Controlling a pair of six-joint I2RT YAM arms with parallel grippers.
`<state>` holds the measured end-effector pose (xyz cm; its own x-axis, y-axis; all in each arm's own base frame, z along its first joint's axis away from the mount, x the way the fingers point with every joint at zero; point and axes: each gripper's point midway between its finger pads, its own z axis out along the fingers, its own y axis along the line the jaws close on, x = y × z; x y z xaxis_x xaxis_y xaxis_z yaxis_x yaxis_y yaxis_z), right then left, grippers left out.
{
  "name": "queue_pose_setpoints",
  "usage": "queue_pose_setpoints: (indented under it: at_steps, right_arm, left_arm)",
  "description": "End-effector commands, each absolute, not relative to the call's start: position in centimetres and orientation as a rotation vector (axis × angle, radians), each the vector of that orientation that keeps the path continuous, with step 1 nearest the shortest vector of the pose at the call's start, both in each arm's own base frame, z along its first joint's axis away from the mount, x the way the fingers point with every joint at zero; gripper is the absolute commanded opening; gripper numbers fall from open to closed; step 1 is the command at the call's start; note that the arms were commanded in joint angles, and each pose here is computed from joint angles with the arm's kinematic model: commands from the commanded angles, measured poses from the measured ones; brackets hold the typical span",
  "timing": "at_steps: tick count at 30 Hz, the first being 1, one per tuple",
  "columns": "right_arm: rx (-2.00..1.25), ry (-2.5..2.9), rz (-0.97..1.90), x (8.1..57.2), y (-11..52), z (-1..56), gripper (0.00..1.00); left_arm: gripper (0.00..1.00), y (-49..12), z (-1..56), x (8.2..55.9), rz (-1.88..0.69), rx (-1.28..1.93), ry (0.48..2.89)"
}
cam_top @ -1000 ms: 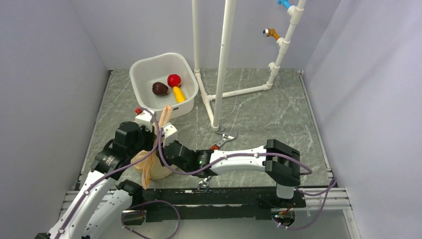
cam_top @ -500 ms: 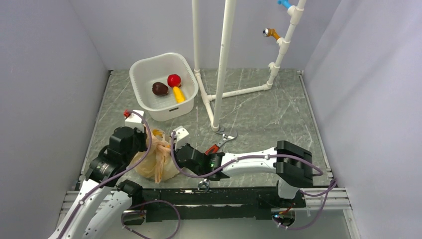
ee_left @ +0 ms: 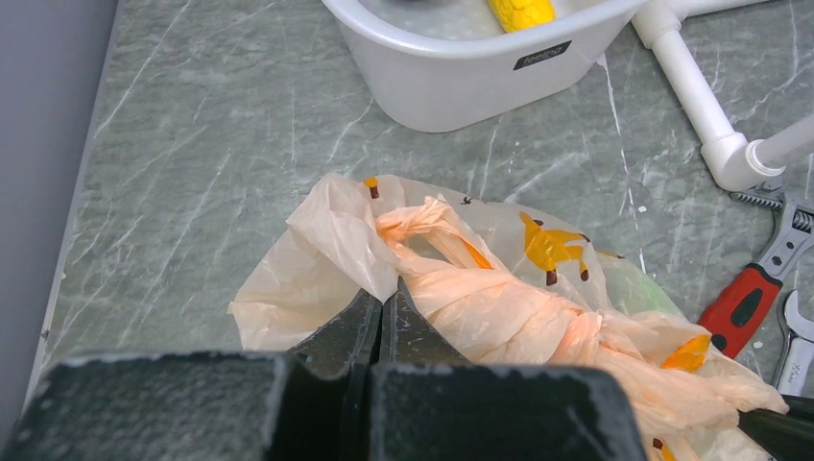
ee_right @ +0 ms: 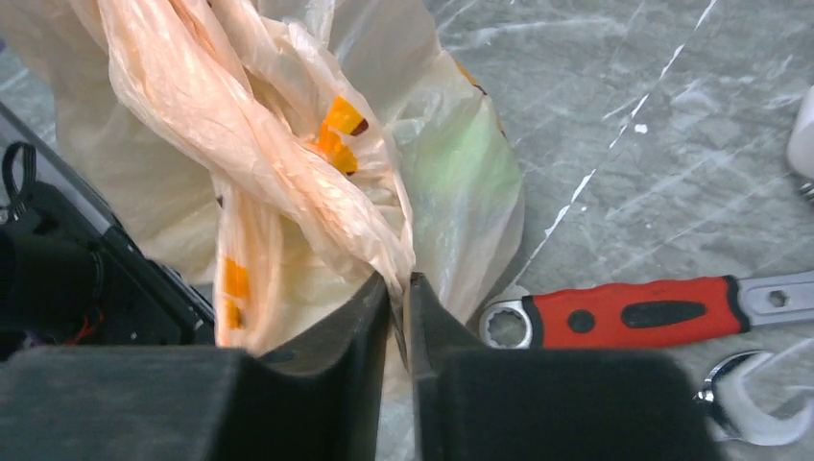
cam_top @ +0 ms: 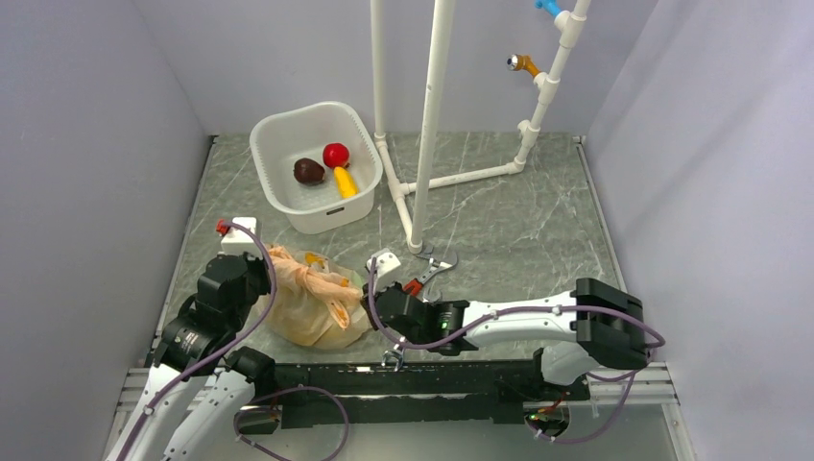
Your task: Take the fake fruits out of the plastic bag
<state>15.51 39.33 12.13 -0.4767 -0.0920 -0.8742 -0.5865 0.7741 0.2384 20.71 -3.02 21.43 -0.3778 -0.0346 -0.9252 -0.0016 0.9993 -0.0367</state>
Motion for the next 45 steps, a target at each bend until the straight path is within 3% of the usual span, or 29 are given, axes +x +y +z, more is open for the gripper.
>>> queue_pose_setpoints:
  at_steps: [1, 4, 7, 12, 16, 24, 29, 34, 37, 45]
  right_arm:
    - [-0.610, 1.950, 0.683, 14.9, 39.1, 15.0, 0.26]
    - [-0.705, 1.893, 0.697, 14.6, 40.1, 17.3, 0.43]
    - [-0.787, 1.857, 0.683, 14.7, 41.3, 19.1, 0.52]
    - [-0.909, 1.763, 0.680, 14.8, 44.1, 21.2, 0.62]
    - [-0.942, 1.727, 0.652, 15.6, 46.4, 22.1, 0.62]
    - [-0.902, 1.783, 0.560, 17.1, 47.8, 20.8, 0.54]
    - [-0.869, 1.797, 0.556, 17.2, 47.3, 20.3, 0.42]
    - [-0.795, 1.768, 0.570, 17.4, 45.7, 21.1, 0.23]
    - [-0.706, 1.774, 0.568, 17.8, 44.1, 21.5, 0.01]
    - [-0.515, 1.812, 0.630, 17.6, 40.5, 19.7, 0.00]
  left_arm:
    - [0.00, -2.8, 23.1, 21.2, -0.032, -0.040, 1.900]
    - [0.00, -3.4, 23.1, 21.4, -0.057, -0.016, 1.901]
    - [0.00, -3.8, 23.0, 21.4, -0.077, 0.001, 1.906]
    - [0.00, -4.1, 23.1, 21.4, -0.094, 0.018, 1.899]
    - [0.00, -4.0, 23.2, 21.3, -0.090, 0.009, 1.890]
    - [0.00, -4.3, 23.2, 21.4, -0.101, 0.023, 1.891]
    - [0.00, -4.0, 23.2, 21.4, -0.092, 0.008, 1.892]
    - [0.00, -3.8, 23.2, 21.4, -0.083, 0.000, 1.894]
    - [0.00, -3.3, 23.4, 21.3, -0.061, -0.028, 1.886]
    - [0.00, 0.0, 23.8, 20.3, 0.059, -0.213, 1.851]
